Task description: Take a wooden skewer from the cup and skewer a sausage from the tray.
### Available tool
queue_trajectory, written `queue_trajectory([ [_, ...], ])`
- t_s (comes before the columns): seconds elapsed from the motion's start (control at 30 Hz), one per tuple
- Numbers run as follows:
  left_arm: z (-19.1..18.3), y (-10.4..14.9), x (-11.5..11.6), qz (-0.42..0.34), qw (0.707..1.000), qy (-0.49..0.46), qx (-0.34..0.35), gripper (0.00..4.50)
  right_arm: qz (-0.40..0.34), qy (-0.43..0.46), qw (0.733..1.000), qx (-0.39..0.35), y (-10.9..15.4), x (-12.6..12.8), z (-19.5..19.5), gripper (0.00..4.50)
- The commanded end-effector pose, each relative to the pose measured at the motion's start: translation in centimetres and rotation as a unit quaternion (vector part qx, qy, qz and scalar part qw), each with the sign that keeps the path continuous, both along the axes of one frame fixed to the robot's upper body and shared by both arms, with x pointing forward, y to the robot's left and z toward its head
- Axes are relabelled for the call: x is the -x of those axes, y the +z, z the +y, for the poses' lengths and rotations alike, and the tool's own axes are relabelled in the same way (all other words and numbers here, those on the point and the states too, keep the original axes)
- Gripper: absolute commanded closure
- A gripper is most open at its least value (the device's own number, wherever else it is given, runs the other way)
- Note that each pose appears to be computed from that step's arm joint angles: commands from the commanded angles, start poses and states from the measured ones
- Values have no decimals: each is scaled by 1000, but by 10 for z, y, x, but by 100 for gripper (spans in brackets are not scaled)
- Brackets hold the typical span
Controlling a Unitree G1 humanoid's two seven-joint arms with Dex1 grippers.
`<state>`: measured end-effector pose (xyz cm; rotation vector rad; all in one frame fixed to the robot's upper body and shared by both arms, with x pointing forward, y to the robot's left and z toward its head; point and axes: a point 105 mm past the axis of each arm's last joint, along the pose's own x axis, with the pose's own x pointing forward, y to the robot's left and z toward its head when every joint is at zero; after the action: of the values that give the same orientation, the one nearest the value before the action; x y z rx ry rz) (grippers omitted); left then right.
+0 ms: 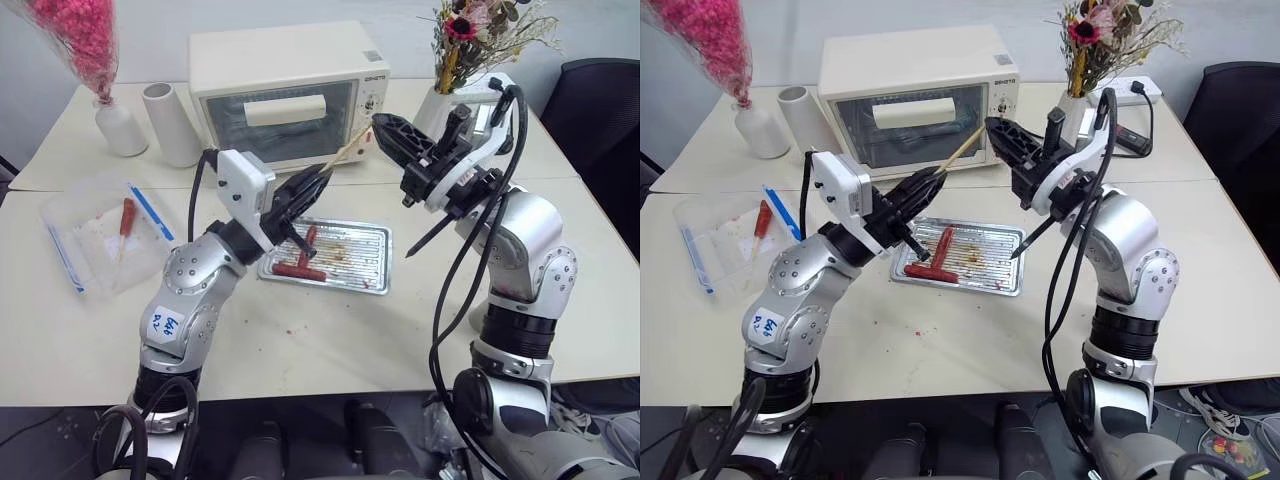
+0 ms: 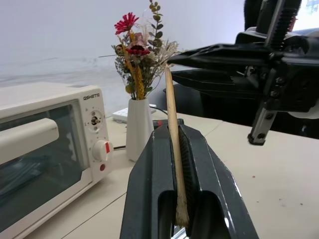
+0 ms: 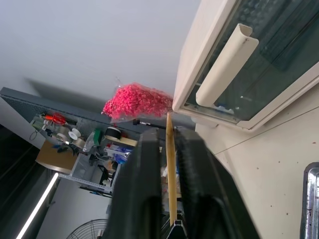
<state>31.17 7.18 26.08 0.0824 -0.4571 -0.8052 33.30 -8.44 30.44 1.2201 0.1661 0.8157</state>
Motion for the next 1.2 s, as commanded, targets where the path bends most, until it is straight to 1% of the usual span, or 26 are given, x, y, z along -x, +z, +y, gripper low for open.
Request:
queue_trajectory([
  [0.03, 5, 9, 4, -23, 1000, 6, 2, 450, -38, 6, 999, 0, 16, 10, -1, 263],
  [0.1, 10, 10, 3, -25, 1000, 14, -2, 450, -43, 3, 999, 30, 14, 9, -4, 199],
  [0.2, 27, 13, 4, -27, 999, 34, -16, 450, -77, -20, 989, 127, 11, 2, -10, 104],
  [0.23, 39, 14, 6, -23, 999, 42, -25, 450, -104, -28, 977, 183, 12, 0, -9, 104],
  [0.27, 53, 13, 10, -17, 998, 51, -38, 450, -132, -31, 960, 245, 10, -2, -5, 104],
  [0.3, 66, 12, 15, -9, 997, 58, -54, 450, -159, -32, 936, 313, 6, -4, -1, 104],
  [0.33, 80, 10, 21, 3, 995, 64, -71, 450, -188, -32, 905, 381, 1, -6, 4, 104],
  [0.4, 97, 8, 31, 24, 993, 67, -96, 450, -232, -25, 850, 472, -10, -8, 9, 104],
  [0.43, 105, 7, 36, 36, 992, 68, -102, 450, -248, -17, 833, 495, -14, -9, 12, 104],
  [0.47, 112, 6, 41, 49, 991, 69, -107, 450, -266, -6, 819, 509, -16, -8, 17, 104],
  [0.57, 124, 4, 53, 78, 987, 67, -120, 450, -300, 22, 797, 524, -18, -6, 26, 104],
  [0.67, 130, 0, 67, 105, 984, 58, -133, 450, -347, 52, 756, 553, -20, -2, 36, 104],
  [0.77, 133, -10, 82, 136, 978, 49, -152, 450, -411, 79, 688, 593, -23, -2, 42, 104],
  [0.8, 134, -13, 86, 145, 976, 49, -155, 450, -427, 92, 669, 602, -25, -3, 43, 104],
  [0.83, 137, -16, 89, 153, 974, 52, -156, 450, -436, 104, 655, 609, -27, -4, 44, 104],
  [0.97, 143, -20, 101, 166, 971, 63, -162, 450, -452, 150, 620, 623, -38, -6, 48, 104],
  [1.07, 147, -17, 102, 162, 971, 77, -158, 450, -449, 159, 611, 632, -48, -13, 54, 104],
  [1.17, 148, -16, 103, 159, 971, 86, -158, 450, -460, 175, 583, 647, -61, -20, 59, 104],
  [1.2, 149, -16, 103, 157, 971, 89, -157, 450, -460, 181, 580, 648, -63, -21, 61, 104],
])
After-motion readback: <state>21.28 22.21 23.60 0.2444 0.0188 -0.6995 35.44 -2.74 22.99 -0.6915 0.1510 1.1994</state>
